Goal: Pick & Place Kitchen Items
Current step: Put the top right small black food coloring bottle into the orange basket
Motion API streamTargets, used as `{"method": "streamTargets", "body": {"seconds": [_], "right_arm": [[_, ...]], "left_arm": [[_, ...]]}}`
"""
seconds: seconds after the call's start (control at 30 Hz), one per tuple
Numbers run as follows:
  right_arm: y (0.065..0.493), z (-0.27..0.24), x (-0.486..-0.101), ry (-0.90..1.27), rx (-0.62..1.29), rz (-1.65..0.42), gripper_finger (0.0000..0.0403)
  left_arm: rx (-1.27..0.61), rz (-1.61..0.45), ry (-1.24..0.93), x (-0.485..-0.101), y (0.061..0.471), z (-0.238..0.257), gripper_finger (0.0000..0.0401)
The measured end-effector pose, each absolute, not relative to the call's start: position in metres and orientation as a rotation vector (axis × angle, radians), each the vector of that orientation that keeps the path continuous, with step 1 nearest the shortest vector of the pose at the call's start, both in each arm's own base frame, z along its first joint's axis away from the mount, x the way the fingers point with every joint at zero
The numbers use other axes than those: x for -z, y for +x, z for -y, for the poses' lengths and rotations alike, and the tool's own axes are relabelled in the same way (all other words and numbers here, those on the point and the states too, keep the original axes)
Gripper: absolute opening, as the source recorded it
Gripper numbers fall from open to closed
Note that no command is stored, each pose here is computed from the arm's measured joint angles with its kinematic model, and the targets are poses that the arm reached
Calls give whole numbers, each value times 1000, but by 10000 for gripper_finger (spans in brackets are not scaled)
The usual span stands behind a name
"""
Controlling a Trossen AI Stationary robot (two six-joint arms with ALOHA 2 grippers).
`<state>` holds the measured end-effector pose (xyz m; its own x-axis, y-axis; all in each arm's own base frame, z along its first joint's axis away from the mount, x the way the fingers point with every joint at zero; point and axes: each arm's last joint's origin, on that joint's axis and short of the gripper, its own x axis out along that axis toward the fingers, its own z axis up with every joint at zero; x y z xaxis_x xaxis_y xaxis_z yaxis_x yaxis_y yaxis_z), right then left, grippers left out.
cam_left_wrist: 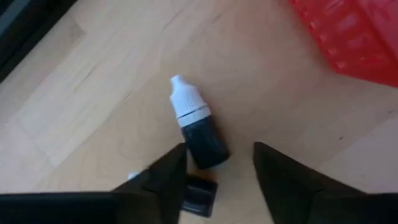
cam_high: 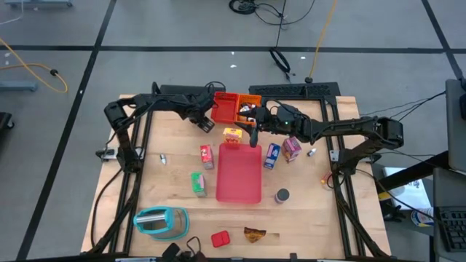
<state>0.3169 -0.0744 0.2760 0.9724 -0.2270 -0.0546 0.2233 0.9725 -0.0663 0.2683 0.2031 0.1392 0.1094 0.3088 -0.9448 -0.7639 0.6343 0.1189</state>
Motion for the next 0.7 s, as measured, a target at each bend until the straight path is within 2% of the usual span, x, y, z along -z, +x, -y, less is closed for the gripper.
{"method": "streamTargets", "body": {"seconds": [0.27,0.7], "right_arm": [[317,74,-276,-62,227,-63,171],[317,74,-274,-60,227,-82,171]], "left_arm": [[-827,-1221,-446,-138,268,-205,16],[-881,-1208,-469,-151,262,-201,7]]}}
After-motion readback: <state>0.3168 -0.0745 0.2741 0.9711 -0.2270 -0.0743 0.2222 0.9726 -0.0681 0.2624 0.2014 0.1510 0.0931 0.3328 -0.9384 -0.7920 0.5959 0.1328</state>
